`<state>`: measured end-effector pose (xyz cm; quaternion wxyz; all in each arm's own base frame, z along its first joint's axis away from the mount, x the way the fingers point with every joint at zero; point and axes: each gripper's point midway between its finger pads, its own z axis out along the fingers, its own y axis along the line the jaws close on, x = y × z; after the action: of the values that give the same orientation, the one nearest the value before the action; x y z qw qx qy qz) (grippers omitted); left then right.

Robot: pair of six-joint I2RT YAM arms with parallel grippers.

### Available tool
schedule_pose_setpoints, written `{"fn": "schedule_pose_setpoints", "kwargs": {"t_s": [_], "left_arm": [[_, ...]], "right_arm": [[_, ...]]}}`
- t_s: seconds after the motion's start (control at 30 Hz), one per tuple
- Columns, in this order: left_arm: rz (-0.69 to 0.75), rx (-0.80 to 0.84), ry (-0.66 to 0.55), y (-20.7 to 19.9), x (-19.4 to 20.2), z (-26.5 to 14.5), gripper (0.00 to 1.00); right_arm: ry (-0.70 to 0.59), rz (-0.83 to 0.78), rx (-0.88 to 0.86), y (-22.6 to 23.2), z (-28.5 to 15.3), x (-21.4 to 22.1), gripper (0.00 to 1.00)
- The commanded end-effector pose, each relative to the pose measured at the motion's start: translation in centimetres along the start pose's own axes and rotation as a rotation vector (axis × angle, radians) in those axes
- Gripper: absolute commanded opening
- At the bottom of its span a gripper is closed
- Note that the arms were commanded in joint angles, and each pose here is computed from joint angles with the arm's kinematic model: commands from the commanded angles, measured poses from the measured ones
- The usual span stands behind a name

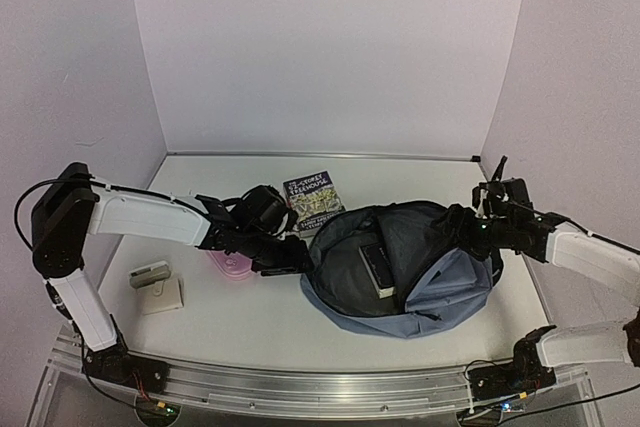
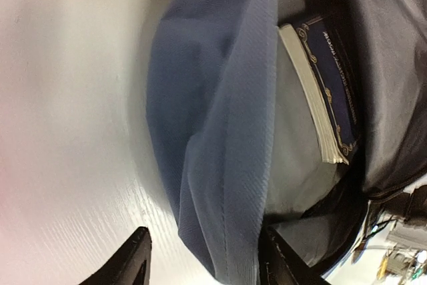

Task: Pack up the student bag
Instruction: Place the book in the student bag, then pick up the book from the center of the board.

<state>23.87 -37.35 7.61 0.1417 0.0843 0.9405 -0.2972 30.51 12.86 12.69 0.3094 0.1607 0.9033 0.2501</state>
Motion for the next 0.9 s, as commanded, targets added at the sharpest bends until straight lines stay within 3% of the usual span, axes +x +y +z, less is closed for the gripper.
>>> {"fn": "schedule_pose_setpoints", "kwargs": {"t_s": [0.0, 0.13, 0.23, 0.57, 0.87], "left_arm": [[0.041, 0.058, -0.045, -2.0, -1.4, -2.7, 0.66], [0.061, 0.101, -0.073, -3.2, -2.1, -4.6, 0.87], [0.066, 0.126, -0.103, -3.8, -3.1, -6.2, 0.93], [-0.010, 0.142, -0.217, -2.2, -8.1, -9.9, 0.99], [-0.133, 0.242, -0.265, 0.1, -13.2, -8.9, 0.99]], "right_arm": [[-0.014, -0.068, -0.185, 4.6, -2.8, -1.3, 0.91], [-0.037, -0.094, -0.250, 6.3, -4.5, -1.9, 0.98], [-0.046, -0.107, -0.259, 6.8, -5.2, -2.4, 0.98], [-0.216, -0.175, -0.003, 4.8, -8.1, -7.2, 0.98], [-0.183, -0.207, -0.283, 12.1, -9.1, -8.1, 0.92]]}}
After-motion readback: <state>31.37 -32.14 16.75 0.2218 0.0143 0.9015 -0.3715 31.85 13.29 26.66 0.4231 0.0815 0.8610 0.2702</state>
